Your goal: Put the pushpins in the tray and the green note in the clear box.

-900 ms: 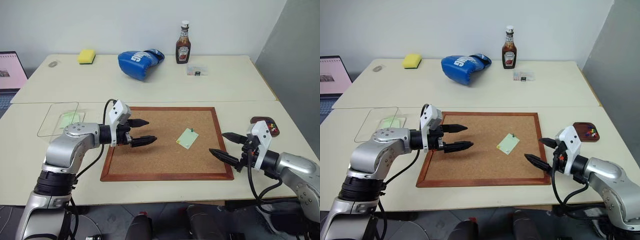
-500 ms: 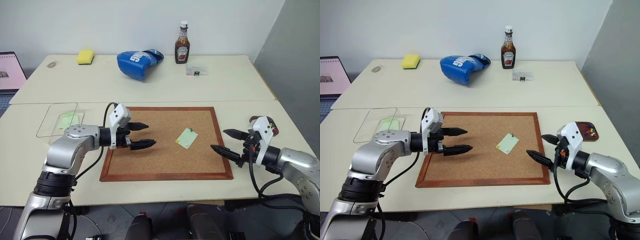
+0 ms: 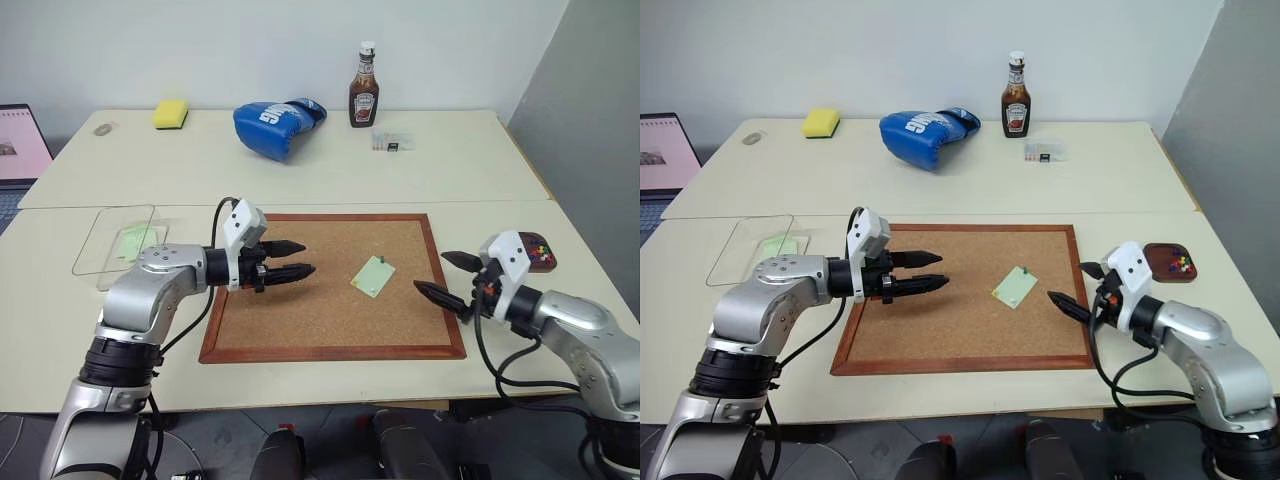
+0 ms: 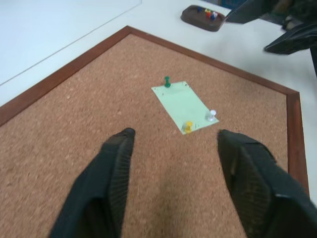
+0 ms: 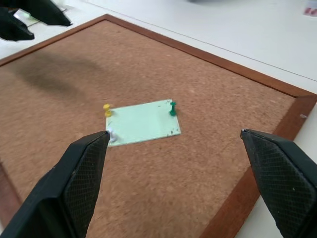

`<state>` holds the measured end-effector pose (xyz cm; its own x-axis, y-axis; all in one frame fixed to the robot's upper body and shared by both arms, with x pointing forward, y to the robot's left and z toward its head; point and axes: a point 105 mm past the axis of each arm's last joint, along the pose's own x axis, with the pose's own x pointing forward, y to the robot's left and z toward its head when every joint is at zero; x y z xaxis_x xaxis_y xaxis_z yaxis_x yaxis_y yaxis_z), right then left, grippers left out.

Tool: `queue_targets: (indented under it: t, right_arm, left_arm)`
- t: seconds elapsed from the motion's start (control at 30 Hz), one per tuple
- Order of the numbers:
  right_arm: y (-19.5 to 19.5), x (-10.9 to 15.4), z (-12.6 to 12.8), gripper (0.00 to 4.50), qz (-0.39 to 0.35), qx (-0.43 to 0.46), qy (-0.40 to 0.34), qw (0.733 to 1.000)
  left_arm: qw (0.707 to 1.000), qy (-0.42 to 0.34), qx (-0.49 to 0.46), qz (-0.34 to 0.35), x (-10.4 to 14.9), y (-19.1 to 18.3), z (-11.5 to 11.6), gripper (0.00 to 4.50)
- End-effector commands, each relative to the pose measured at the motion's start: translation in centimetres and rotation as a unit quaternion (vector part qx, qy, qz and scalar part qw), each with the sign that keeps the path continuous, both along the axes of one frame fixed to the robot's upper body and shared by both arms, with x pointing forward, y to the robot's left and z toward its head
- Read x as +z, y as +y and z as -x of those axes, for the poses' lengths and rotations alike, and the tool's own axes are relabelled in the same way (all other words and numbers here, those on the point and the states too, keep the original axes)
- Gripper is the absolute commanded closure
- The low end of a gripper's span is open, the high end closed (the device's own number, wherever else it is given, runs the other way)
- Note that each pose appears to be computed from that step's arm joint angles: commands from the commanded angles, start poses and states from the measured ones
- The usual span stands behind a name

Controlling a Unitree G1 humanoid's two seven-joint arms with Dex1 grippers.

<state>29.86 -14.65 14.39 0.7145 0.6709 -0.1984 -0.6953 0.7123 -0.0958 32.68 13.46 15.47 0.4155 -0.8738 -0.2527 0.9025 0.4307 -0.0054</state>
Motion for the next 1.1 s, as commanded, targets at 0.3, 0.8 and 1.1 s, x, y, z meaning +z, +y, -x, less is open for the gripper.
queue_targets:
  t: [0.3,0.8,1.1]
  right_arm:
    - [2.6,-0.1,-4.0,0.0,-0.001,-0.017,-0.048,0.999]
    - [5.3,-2.4,-6.8,0.0,-0.017,-0.002,-0.029,0.999]
    - [5.8,-4.1,-7.2,0.41,-0.01,0.012,-0.006,1.0]
  left_arm:
    - [0.999,-0.041,-0.002,-0.018,-1.8,-2.0,-0.7,4.13]
    - [0.993,-0.028,0.019,-0.114,-8.9,-2.3,-0.9,4.47]
    - [0.993,-0.034,0.021,-0.11,-8.2,-2.4,-1.3,4.5]
